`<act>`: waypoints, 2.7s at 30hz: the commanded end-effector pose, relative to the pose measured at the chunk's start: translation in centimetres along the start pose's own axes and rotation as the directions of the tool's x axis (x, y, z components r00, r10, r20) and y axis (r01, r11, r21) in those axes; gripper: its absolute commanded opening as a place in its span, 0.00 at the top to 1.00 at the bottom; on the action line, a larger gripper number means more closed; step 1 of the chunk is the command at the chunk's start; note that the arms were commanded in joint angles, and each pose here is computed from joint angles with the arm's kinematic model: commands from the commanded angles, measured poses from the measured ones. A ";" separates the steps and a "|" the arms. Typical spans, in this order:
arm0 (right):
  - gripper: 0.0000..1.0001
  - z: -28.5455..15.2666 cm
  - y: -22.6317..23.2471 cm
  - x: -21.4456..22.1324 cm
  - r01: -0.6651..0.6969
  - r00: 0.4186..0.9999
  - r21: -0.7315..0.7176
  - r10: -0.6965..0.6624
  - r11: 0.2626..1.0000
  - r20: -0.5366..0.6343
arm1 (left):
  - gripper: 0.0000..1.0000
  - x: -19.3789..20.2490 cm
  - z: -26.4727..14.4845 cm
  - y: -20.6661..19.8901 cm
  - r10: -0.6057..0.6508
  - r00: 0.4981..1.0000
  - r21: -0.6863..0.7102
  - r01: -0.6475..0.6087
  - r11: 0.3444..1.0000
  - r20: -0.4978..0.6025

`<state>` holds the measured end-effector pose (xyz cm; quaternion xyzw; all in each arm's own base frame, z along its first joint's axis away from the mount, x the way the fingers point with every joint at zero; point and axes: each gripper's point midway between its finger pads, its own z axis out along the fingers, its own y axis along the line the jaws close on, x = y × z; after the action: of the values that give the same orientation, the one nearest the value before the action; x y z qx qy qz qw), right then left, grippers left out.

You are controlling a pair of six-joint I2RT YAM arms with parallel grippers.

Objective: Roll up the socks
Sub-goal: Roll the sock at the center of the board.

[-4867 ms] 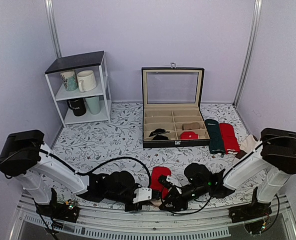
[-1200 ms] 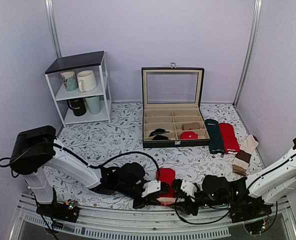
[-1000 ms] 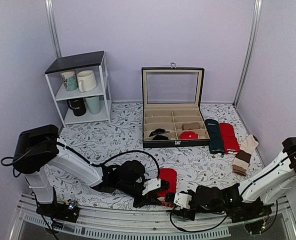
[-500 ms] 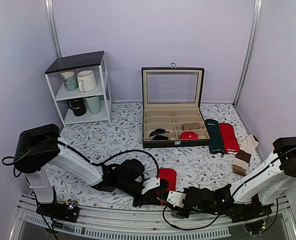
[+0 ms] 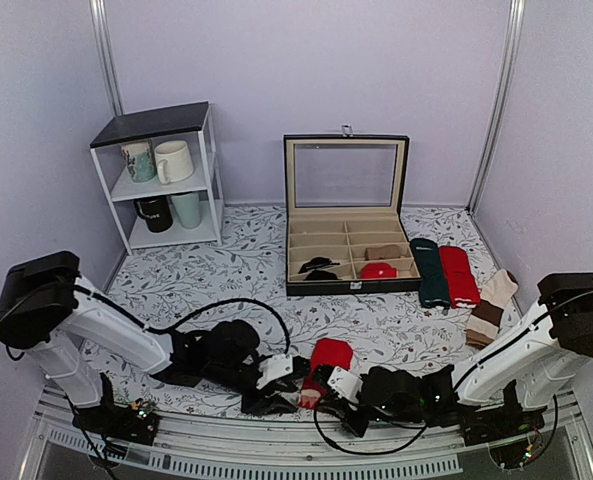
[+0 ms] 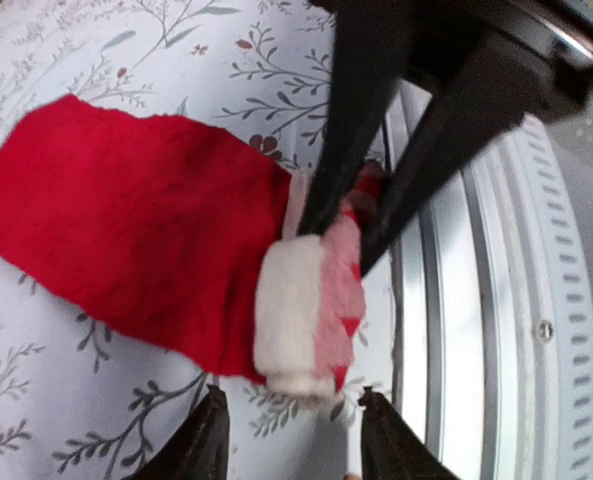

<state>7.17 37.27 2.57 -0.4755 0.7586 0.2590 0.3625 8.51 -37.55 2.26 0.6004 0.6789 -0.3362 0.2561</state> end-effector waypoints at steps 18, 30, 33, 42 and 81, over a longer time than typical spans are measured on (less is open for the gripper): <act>0.94 -0.1 -0.4 11.8 -0.429 0.804 -0.126 0.315 0.894 -0.505 | 0.24 -3.3 -1.0 -1.0 0.419 0.905 -0.160 -0.404 0.901 0.071; 0.94 -0.2 -0.9 12.4 -0.453 0.785 -0.119 0.332 0.884 -0.523 | 0.33 -1.0 0.2 0.1 0.361 0.932 -0.179 -0.360 0.916 -0.028; 0.94 -0.3 -0.9 12.5 -0.453 0.784 -0.120 0.331 0.883 -0.525 | 0.39 -0.6 0.3 0.2 0.338 0.940 -0.182 -0.339 0.923 -0.039; 0.93 0.0 -0.9 12.6 -0.458 0.780 -0.125 0.331 0.880 -0.531 | 0.84 -1.1 0.3 -0.6 0.305 0.952 -0.147 -0.302 0.942 0.001; 0.52 -1.0 -0.8 -1.4 0.220 0.963 -0.237 -0.172 0.946 0.209 | 1.00 5.7 1.8 1.0 -0.165 0.978 -0.027 0.163 0.986 -0.131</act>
<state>8.47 35.94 4.77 -0.5578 0.6322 0.3514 0.4071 9.68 -39.49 1.85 0.5607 0.6913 -0.3640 0.2744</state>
